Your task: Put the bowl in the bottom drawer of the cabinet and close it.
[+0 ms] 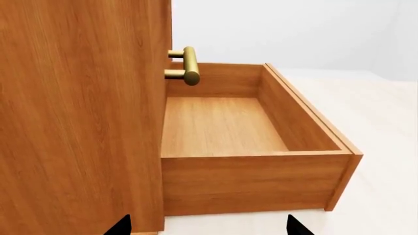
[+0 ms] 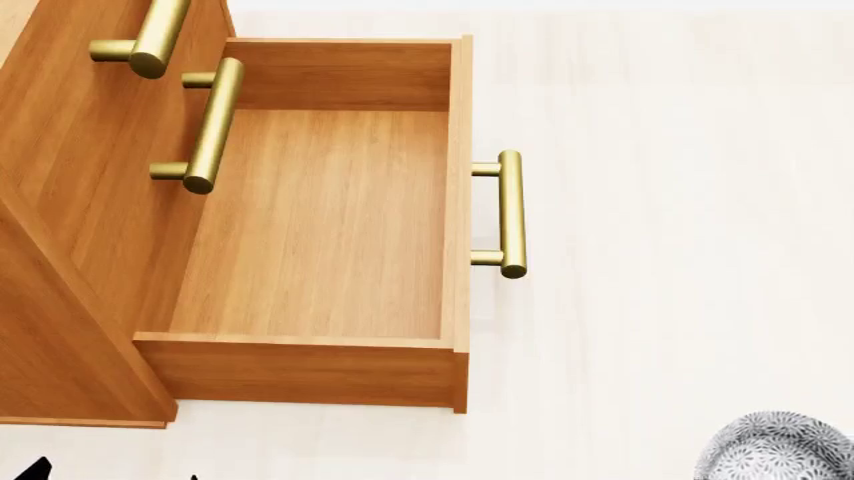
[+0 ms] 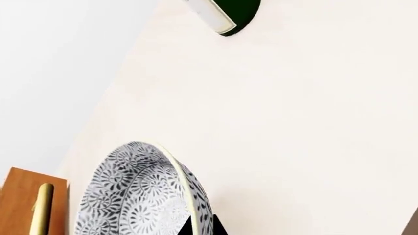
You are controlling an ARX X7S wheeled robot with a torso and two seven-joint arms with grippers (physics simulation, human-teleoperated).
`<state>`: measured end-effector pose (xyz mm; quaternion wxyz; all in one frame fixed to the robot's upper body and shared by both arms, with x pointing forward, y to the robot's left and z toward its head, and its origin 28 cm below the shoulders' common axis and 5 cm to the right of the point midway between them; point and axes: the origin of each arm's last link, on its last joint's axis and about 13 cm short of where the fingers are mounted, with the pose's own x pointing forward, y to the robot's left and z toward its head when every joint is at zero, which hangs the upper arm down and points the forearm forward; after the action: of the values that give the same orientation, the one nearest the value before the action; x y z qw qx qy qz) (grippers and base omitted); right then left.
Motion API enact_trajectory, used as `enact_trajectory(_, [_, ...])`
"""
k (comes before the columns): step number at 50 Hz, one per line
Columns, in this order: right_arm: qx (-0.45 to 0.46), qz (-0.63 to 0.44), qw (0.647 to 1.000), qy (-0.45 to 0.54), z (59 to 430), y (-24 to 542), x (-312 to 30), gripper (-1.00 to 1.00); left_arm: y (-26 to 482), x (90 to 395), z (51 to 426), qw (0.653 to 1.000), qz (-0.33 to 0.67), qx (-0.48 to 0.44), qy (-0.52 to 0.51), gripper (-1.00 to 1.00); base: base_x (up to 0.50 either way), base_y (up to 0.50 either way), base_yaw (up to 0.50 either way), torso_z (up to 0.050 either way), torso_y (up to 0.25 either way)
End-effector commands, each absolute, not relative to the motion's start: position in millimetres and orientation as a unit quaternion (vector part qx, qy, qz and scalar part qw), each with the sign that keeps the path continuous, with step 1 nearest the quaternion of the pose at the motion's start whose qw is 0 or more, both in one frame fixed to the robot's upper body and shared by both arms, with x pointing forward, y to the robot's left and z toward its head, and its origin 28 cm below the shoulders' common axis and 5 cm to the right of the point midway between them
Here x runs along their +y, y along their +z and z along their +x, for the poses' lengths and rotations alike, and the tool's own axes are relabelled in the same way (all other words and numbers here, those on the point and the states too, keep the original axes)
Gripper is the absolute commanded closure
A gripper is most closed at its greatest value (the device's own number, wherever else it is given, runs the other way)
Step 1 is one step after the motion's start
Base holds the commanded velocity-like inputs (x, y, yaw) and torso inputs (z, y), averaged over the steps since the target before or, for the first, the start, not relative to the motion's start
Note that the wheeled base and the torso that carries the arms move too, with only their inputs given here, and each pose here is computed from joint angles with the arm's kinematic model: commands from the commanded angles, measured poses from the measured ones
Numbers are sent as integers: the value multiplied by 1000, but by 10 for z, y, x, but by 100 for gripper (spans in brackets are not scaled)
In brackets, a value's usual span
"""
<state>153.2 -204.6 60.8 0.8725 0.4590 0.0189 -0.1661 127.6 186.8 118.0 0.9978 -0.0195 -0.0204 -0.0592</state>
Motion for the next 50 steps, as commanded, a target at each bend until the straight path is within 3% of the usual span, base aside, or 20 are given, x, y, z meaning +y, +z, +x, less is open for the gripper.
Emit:
enact_trajectory(1, [3,496,857,-137,1564,752,-2002,100,1189,1865,1275,998,-20,-20,-59,-100,0,0,0,0,0])
enact_trajectory(15, [-50,477,871,-104,1653,1461,-1837,100,1178,1872,1281,998,-20,-21,-59,-100,0,0,0,0,0])
enact_trajectory(20, [-72,437,892,-92,1712,1720,-1782,100,1186,1865,1278,998,-20,-21,-60,-100,0,0,0,0,0])
enact_trajectory(23, [-44,467,881,-64,1741,1800,-1767,100,1179,1866,1279,998,-20,-21,-60,-100,0,0,0,0,0])
enact_trajectory(29, [-102,380,907,-148,1807,1914,-1745,100,1177,1862,1281,998,-20,-20,-61,-100,0,0,0,0,2])
enact_trajectory(37, [-50,381,919,-90,1864,2076,-1660,100,1193,1862,1273,998,-20,-22,-61,-100,0,0,0,0,0])
enact_trajectory(50, [-48,331,940,-63,2014,2323,-1561,100,1189,1871,1275,998,-21,-22,-57,-100,0,0,0,1,1])
